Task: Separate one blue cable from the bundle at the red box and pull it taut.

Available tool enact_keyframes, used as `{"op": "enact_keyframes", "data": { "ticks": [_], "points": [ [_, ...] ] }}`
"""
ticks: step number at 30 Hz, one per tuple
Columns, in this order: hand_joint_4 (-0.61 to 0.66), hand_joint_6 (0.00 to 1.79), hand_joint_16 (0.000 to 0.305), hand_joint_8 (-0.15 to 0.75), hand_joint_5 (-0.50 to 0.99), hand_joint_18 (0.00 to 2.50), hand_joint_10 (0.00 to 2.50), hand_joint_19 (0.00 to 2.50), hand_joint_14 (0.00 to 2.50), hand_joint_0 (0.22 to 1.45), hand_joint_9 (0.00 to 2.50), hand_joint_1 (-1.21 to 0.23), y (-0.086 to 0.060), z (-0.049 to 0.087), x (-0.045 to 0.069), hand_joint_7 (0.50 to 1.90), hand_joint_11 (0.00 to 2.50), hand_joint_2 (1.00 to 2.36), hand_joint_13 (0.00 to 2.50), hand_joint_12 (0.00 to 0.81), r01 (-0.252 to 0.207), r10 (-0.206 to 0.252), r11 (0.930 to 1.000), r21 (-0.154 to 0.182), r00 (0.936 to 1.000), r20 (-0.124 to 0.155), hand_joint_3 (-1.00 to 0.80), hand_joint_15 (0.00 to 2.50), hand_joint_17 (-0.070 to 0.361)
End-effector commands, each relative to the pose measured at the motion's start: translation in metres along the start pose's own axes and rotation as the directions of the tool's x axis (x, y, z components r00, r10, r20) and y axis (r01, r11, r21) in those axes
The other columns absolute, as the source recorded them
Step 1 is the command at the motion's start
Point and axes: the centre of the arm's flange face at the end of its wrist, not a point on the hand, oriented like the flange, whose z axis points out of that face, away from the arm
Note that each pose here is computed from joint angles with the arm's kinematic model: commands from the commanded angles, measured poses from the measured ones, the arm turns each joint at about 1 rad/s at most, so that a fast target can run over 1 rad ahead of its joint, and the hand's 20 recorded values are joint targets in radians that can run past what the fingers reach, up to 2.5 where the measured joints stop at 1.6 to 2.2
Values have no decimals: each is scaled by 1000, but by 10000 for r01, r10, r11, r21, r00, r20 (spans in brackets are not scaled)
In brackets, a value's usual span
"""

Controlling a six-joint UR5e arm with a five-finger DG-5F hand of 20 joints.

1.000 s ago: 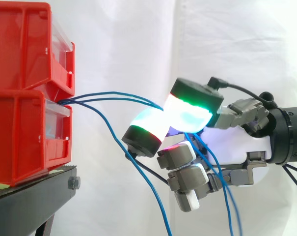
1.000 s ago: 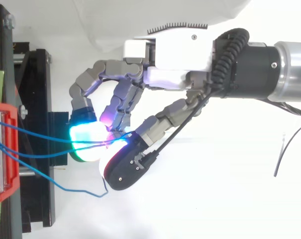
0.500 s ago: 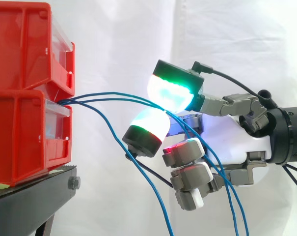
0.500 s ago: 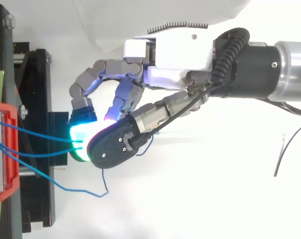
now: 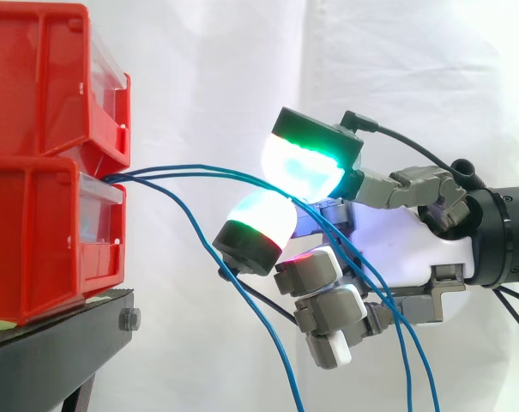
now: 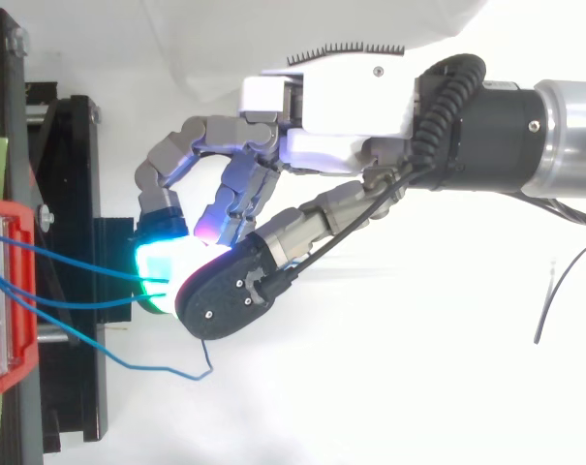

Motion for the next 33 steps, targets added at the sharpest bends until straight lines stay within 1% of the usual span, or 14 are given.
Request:
{"op": "enact_keyframes", "data": {
  "ticks": [1, 4, 6, 11, 14, 18, 19, 21, 23, 25, 27, 29, 30, 33],
  "points": [
    [-2, 885, 54, 261, -189, 788, 27, 863, 33, 718, 1067, -882, -1, 0, 0, 1079, 1181, 1000, 1102, 350, 1, -1, 10000, 12, 10000, 7, -500, 1115, 121],
    [20, 876, 53, 272, -175, 791, 27, 878, 34, 649, 1111, -823, 0, 0, 0, 1070, 1210, 1000, 1119, 347, 0, 0, 10000, -3, 10000, 7, -500, 1124, 120],
    [41, 867, 55, 287, -169, 808, 26, 901, 33, 574, 1135, -734, -1, 0, 0, 1070, 1180, 1000, 1140, 355, 1, -1, 10000, 12, 10000, 7, -500, 1132, 124],
    [55, 860, 58, 303, -163, 833, 25, 907, 31, 524, 1158, -634, 0, 0, 0, 1080, 1202, 1000, 1162, 379, 0, 0, 10000, -3, 10000, 7, -500, 1136, 131],
    [69, 855, 62, 321, -162, 846, 25, 912, 30, 491, 1169, -598, -1, 0, 0, 1077, 1181, 1000, 1166, 393, 1, -1, 10000, 12, 10000, 7, -500, 1140, 139],
    [88, 853, 65, 334, -162, 858, 22, 910, 28, 458, 1172, -601, 0, 0, 0, 1060, 1173, 1000, 1181, 415, 0, 0, 10000, -3, 10000, 7, -500, 1119, 147],
    [90, 853, 65, 328, -162, 858, 23, 911, 28, 457, 1166, -656, -1, 0, 0, 1042, 1184, 1000, 1178, 410, 1, -1, 10000, 12, 10000, -8, -500, 1124, 147],
    [85, 849, 62, 316, -162, 846, 25, 910, 29, 478, 1164, -733, 0, 0, 0, 1060, 1190, 1000, 1169, 391, 0, 0, 10000, -3, 10000, -8, -500, 1124, 140],
    [62, 847, 56, 281, -166, 818, 26, 906, 32, 553, 1158, -851, -1, 0, 0, 1070, 1205, 1000, 1154, 351, 1, -1, 10000, 12, 10000, -8, -500, 1144, 125],
    [55, 845, 53, 269, -168, 814, 27, 887, 33, 639, 1149, -882, -1, 0, 1, 1094, 1206, 1000, 1143, 345, 2, -2, 10000, 12, 10000, -23, -500, 1142, 120],
    [24, 851, 53, 263, -174, 816, 28, 877, 34, 705, 1141, -883, -1, 0, 1, 1126, 1206, 1000, 1145, 337, 2, -2, 10000, 12, 10000, -23, -500, 1136, 119],
    [-6, 858, 53, 262, -180, 816, 28, 895, 33, 708, 1137, -862, 0, 0, 1, 1236, 1220, 1000, 1148, 347, 1, -1, 10000, -3, 10000, -23, -500, 1142, 119],
    [7, 879, 53, 275, -185, 803, 27, 934, 32, 654, 1149, -788, 0, 0, 1, 1132, 1206, 1010, 1150, 347, 1, -1, 10000, -3, 10000, -23, -383, 1154, 120],
    [12, 872, 54, 274, -183, 802, 27, 957, 32, 619, 1155, -712, 0, 0, 1, 1126, 1191, 1010, 1156, 352, 1, -1, 10000, -3, 10000, -23, -371, 1157, 123]
  ]
}}
